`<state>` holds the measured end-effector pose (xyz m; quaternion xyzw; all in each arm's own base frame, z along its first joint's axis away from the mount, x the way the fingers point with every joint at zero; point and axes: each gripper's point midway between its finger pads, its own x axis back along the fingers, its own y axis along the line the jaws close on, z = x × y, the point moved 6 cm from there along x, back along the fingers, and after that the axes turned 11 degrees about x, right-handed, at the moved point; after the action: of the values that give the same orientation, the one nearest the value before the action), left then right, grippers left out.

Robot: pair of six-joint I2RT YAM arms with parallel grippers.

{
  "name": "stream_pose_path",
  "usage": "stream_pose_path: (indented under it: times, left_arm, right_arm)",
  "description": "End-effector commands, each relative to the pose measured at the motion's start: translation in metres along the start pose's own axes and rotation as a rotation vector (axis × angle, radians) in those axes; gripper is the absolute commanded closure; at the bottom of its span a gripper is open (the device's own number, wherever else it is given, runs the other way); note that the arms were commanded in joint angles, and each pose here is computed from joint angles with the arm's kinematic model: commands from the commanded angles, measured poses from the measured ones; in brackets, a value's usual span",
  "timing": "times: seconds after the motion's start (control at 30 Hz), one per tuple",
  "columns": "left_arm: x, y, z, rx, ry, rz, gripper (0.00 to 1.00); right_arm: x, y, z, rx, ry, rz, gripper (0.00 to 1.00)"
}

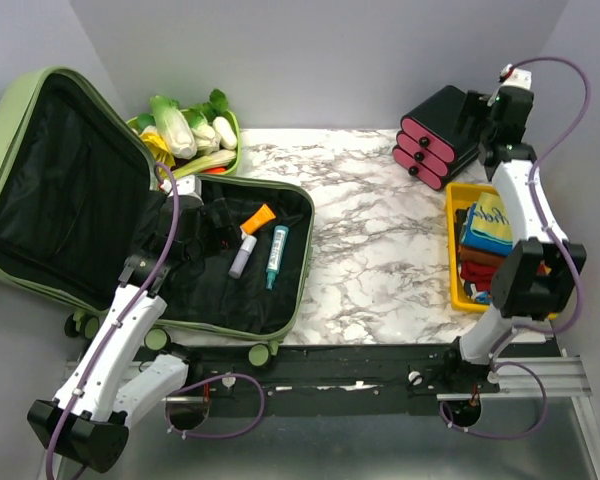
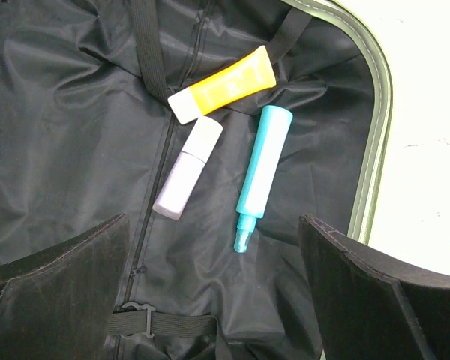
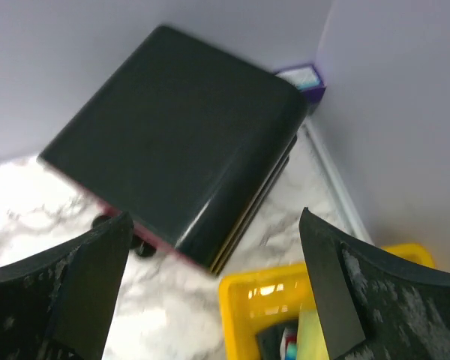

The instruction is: Open, take out, and arrange the luggage

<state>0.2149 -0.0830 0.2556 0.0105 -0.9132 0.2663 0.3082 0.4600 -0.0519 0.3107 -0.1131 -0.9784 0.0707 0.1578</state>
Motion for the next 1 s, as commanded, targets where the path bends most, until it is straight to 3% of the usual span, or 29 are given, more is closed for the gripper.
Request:
stream_pose_path:
  times: [0.0, 0.1, 0.27, 0.53, 0.73, 0.97]
  left_arm:
    - [-0.001, 0.006, -0.001, 0.034, -0.035, -0.035, 0.01]
    - [-0.003, 0.007, -0.002, 0.038, -0.031, -0.057, 0.01]
    - [-0.004, 0.008, -0.001, 0.054, -0.027, -0.072, 0.01]
    - [-0.007, 0.011, 0.001, 0.053, -0.023, -0.101, 0.01]
    - [-0.006, 0.012, 0.0, 0.057, -0.026, -0.108, 0.01]
    - [0.002, 0.013, -0.002, 0.07, -0.054, -0.093, 0.01]
  right_arm:
    - [-0.05, -0.013, -0.01, -0.023, 0.013, -0.025, 0.0]
    - [-0.077, -0.027, -0.024, -0.016, -0.021, 0.009, 0.0]
    - [-0.135, -0.036, -0.005, -0.12, 0.0, -0.119, 0.0]
    - [-0.184, -0.039, -0.021, -0.024, -0.186, -0.174, 0.0]
    - [-0.182, -0.031, -0.004, -0.036, -0.141, -0.258, 0.0]
    - [-0.171, -0.025, 0.035, -0.029, 0.035, -0.371, 0.01]
